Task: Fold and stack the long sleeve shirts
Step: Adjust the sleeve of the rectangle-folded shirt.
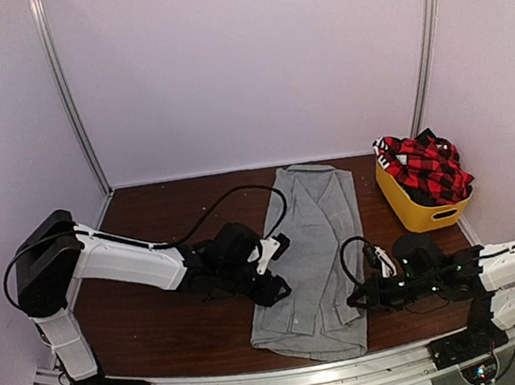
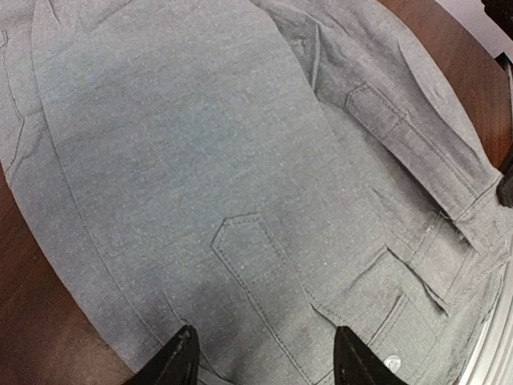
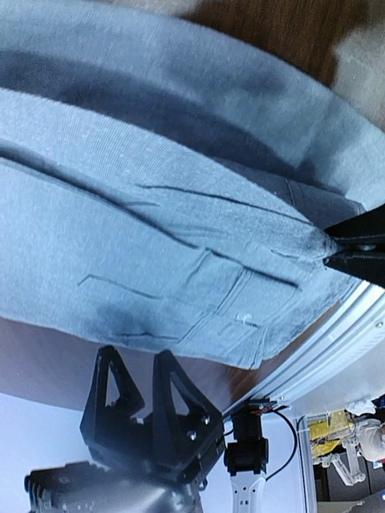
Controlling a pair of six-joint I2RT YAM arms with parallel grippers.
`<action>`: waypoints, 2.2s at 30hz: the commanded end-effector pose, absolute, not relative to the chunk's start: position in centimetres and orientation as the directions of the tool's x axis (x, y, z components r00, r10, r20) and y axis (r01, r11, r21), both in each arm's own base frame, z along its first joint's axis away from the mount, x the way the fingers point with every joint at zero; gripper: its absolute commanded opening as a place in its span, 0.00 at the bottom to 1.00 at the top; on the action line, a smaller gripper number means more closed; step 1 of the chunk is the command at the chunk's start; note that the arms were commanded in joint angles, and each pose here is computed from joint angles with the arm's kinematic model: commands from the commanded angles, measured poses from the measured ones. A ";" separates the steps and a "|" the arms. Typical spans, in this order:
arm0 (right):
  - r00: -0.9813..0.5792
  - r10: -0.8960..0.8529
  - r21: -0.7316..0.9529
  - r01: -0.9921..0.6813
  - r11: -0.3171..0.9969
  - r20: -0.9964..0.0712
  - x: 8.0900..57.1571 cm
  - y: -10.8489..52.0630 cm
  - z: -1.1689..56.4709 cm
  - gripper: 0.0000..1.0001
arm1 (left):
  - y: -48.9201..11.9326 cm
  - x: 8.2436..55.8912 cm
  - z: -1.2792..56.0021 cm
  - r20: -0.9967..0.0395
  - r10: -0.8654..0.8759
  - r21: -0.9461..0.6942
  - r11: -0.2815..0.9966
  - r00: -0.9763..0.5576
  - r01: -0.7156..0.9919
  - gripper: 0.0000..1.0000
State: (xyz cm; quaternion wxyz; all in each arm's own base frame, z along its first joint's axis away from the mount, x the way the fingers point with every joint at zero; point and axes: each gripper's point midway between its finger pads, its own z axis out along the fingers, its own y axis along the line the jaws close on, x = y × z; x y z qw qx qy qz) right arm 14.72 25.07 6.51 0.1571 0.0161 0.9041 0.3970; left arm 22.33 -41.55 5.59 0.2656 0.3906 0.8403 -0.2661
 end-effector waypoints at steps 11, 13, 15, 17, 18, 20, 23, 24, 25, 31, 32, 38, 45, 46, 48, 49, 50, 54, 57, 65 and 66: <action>-0.936 0.240 0.812 -0.076 0.579 -0.259 14.8 26.7 8.9 0.00 | -41.0 23.1 6.0 -0.670 0.481 -0.249 0.573 -0.566 0.781 0.58; -0.937 0.250 0.795 -0.047 0.605 -0.245 14.5 25.8 7.3 0.00 | -41.0 23.1 6.1 -0.670 0.480 -0.249 0.573 -0.565 0.781 0.58; -0.938 0.253 0.772 -0.024 0.635 -0.237 14.2 25.0 6.0 0.00 | -41.1 23.1 6.1 -0.671 0.481 -0.249 0.570 -0.564 0.783 0.58; -0.939 0.249 0.737 -0.007 0.675 -0.237 14.0 24.1 4.7 0.00 | -41.1 23.2 6.2 -0.672 0.479 -0.250 0.571 -0.565 0.782 0.58; -0.940 0.246 0.721 -0.002 0.693 -0.239 13.9 23.8 4.1 0.00 | -41.1 23.2 6.1 -0.671 0.480 -0.251 0.570 -0.565 0.782 0.58; -0.943 0.234 0.704 0.001 0.710 -0.236 13.8 23.5 3.4 0.03 | -41.2 23.2 6.1 -0.670 0.481 -0.250 0.571 -0.565 0.782 0.58; -0.951 0.212 0.704 -0.007 0.710 -0.224 13.5 23.9 3.0 0.09 | -41.2 23.2 6.0 -0.669 0.482 -0.251 0.571 -0.566 0.782 0.58; -0.953 0.207 0.705 -0.011 0.710 -0.223 13.4 24.0 3.0 0.12 | -41.2 23.2 6.0 -0.669 0.482 -0.250 0.571 -0.566 0.782 0.58; -0.953 0.203 0.705 -0.014 0.709 -0.223 13.4 24.1 3.0 0.15 | -41.2 23.2 6.0 -0.669 0.481 -0.251 0.571 -0.567 0.781 0.58; -0.955 0.192 0.695 -0.021 0.719 -0.228 13.5 24.3 3.0 0.32 | -41.1 23.1 5.8 -0.664 0.485 -0.251 0.572 -0.569 0.781 0.58; -0.953 0.194 0.697 -0.024 0.717 -0.232 13.5 24.3 3.1 0.34 | -41.1 23.1 5.8 -0.663 0.485 -0.251 0.574 -0.571 0.779 0.58; -0.943 0.218 0.714 -0.030 0.700 -0.253 13.9 24.4 4.3 0.39 | -41.1 23.1 5.6 -0.662 0.487 -0.248 0.574 -0.569 0.781 0.58; -0.948 0.214 0.698 -0.012 0.716 -0.237 13.7 24.1 3.0 0.40 | -40.9 23.0 5.2 -0.657 0.489 -0.249 0.577 -0.573 0.778 0.58; -0.949 0.211 0.697 -0.012 0.717 -0.233 13.6 24.1 2.8 0.40 | -40.9 23.0 5.2 -0.657 0.489 -0.249 0.578 -0.573 0.778 0.58; -0.951 0.210 0.700 -0.009 0.714 -0.226 13.6 24.3 2.4 0.40 | -40.8 23.0 5.2 -0.657 0.489 -0.247 0.580 -0.574 0.776 0.58; -0.952 0.209 0.704 -0.010 0.710 -0.224 13.6 24.4 2.4 0.39 | -40.8 23.0 5.1 -0.656 0.489 -0.246 0.581 -0.575 0.776 0.58; -0.953 0.206 0.710 -0.014 0.704 -0.223 13.6 24.7 2.4 0.38 | -40.7 23.0 5.2 -0.658 0.489 -0.245 0.580 -0.573 0.777 0.58; -0.954 0.202 0.731 -0.027 0.682 -0.223 13.7 25.6 2.9 0.32 | -40.6 23.1 5.1 -0.656 0.490 -0.241 0.585 -0.574 0.774 0.58; -0.955 0.201 0.741 -0.029 0.671 -0.220 13.7 26.1 3.1 0.26 | -40.6 23.2 5.1 -0.656 0.490 -0.240 0.585 -0.574 0.775 0.58; -0.947 0.214 0.756 -0.043 0.653 -0.238 14.0 26.5 4.5 0.16 | -40.4 23.1 4.5 -0.648 0.497 -0.236 0.590 -0.577 0.772 0.58; -0.946 0.216 0.762 -0.047 0.645 -0.241 14.0 26.6 4.9 0.14 | -40.4 23.0 4.4 -0.646 0.499 -0.237 0.589 -0.578 0.773 0.58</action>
